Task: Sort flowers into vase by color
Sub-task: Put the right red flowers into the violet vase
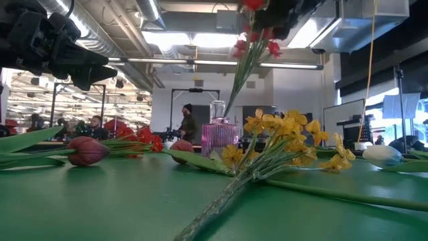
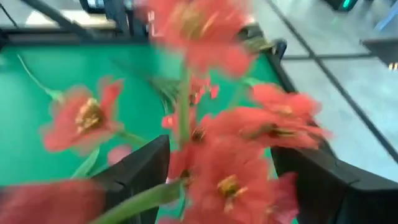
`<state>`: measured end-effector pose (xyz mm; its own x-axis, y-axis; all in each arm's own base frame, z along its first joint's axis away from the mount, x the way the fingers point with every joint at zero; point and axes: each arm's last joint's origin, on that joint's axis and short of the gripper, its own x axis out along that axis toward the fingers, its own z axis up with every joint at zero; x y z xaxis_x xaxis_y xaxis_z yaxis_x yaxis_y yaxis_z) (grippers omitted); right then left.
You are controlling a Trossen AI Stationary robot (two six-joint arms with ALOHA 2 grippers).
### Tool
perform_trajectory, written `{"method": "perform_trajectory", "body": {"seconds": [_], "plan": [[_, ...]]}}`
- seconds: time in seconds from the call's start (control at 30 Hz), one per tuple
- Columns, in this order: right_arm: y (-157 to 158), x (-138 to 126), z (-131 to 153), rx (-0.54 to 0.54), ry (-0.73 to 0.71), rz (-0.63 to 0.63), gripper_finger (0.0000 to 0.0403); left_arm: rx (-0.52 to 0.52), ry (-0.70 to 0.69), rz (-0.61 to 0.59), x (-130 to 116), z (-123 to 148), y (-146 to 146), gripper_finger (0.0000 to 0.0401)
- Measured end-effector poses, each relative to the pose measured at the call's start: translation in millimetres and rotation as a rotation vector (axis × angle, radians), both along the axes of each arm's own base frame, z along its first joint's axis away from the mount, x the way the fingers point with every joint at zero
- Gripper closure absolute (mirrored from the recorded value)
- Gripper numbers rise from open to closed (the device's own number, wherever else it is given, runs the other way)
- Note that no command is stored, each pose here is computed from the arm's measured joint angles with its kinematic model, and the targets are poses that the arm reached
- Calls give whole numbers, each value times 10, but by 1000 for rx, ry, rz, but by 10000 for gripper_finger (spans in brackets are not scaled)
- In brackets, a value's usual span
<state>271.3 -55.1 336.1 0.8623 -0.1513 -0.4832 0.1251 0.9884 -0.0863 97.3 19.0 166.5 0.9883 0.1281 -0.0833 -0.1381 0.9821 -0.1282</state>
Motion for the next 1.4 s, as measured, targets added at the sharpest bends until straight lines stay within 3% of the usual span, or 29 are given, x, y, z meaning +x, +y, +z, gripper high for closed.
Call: {"method": "perform_trajectory", "body": {"seconds": [0.13,0.37,0.57,0.77,1.17,1.4], "plan": [[-22,80,-92,-16,38,-8,99,0,1,0,0,0,0,177],[-45,97,-73,-51,42,-64,10,0,0,1,0,0,0,177],[-38,84,110,-48,27,-57,20,0,0,2,0,0,1,177],[-26,44,297,-42,31,-50,5,0,0,2,0,0,1,177],[-20,37,382,-38,22,-35,3,0,0,2,0,0,1,177],[-23,76,452,-48,-60,-18,3,0,1,2,0,0,1,177]]}}
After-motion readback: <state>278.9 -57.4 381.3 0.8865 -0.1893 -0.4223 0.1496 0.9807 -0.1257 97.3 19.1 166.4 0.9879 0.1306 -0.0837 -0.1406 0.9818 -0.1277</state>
